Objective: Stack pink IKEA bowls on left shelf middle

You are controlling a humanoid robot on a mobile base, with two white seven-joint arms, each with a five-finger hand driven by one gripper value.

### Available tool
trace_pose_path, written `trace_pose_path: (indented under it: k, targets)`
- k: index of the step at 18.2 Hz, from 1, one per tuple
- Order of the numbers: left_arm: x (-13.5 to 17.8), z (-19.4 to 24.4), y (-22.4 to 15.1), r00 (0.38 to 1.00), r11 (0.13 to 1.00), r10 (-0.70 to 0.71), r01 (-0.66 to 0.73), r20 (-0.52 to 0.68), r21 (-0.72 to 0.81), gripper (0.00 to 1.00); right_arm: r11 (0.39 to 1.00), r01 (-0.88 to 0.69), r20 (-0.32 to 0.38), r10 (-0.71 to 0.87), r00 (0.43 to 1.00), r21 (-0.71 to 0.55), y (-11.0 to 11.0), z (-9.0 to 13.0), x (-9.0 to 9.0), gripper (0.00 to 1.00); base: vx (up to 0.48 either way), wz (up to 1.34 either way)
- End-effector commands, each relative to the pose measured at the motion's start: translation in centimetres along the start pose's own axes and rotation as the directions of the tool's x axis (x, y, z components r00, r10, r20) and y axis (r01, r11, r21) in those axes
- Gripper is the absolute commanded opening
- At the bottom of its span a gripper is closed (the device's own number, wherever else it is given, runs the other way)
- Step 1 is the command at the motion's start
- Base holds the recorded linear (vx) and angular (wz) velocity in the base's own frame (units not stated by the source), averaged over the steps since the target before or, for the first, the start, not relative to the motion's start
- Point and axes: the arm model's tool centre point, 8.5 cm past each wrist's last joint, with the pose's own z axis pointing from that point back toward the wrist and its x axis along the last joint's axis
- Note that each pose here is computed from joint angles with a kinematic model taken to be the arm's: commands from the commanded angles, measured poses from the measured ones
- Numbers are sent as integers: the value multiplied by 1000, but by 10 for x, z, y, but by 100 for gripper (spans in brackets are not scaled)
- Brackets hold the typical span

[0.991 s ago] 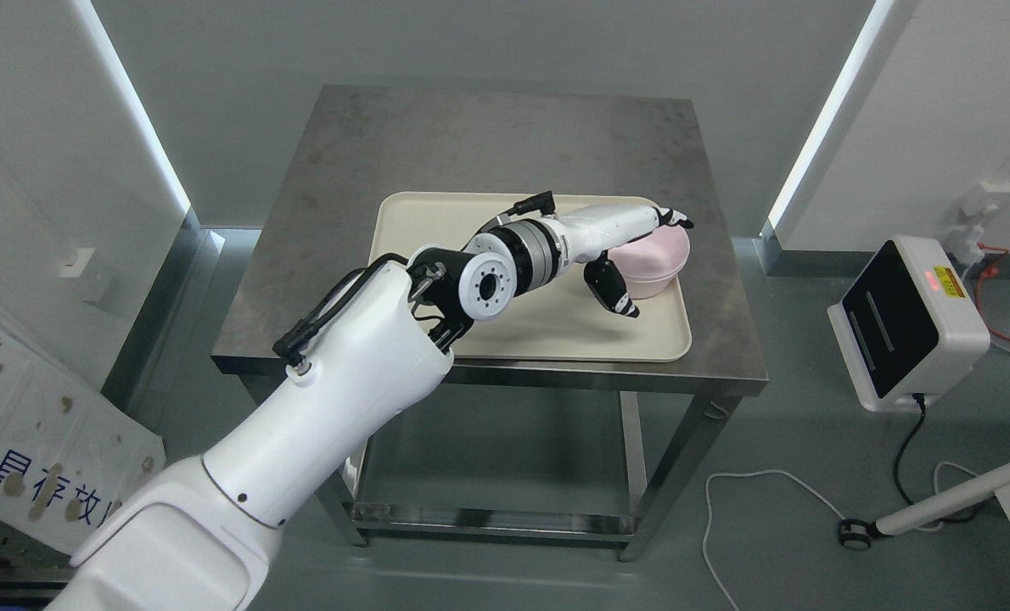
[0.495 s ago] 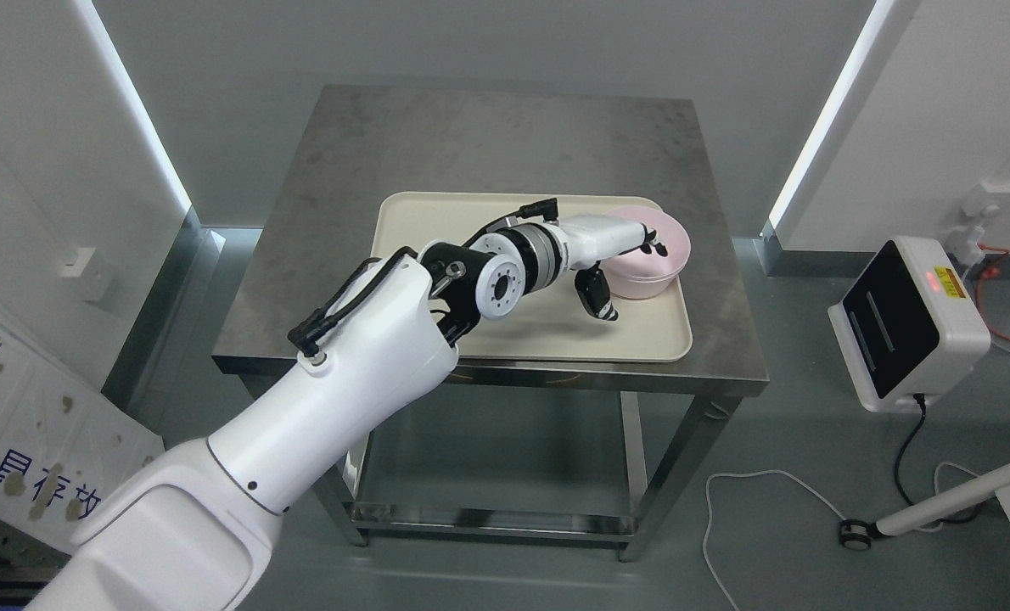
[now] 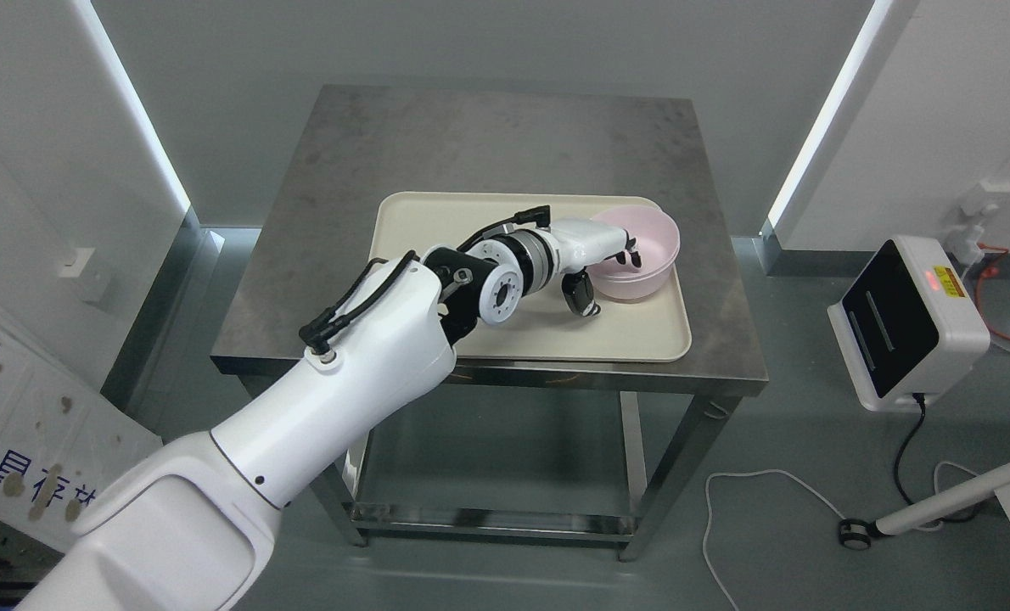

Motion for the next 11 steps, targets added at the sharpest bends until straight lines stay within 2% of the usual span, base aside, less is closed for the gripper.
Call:
trace_pose_path:
  k: [1,6,11]
  targets:
    - [-17,-3,-10,999,999,-29,27,-46,-29,51,1000,11,33,-11,999,-17,-11,0,11,100,0,0]
    - [-13,-2,-2,999,999,-40,40,7,27,32,1000,11,33,-11,999,-17,-11,0,11,100,0,0]
    - [-17,4,15,999,996,-13,9,48,94,18,1000,11,33,-11,999,-17,-11,0,11,100,0,0]
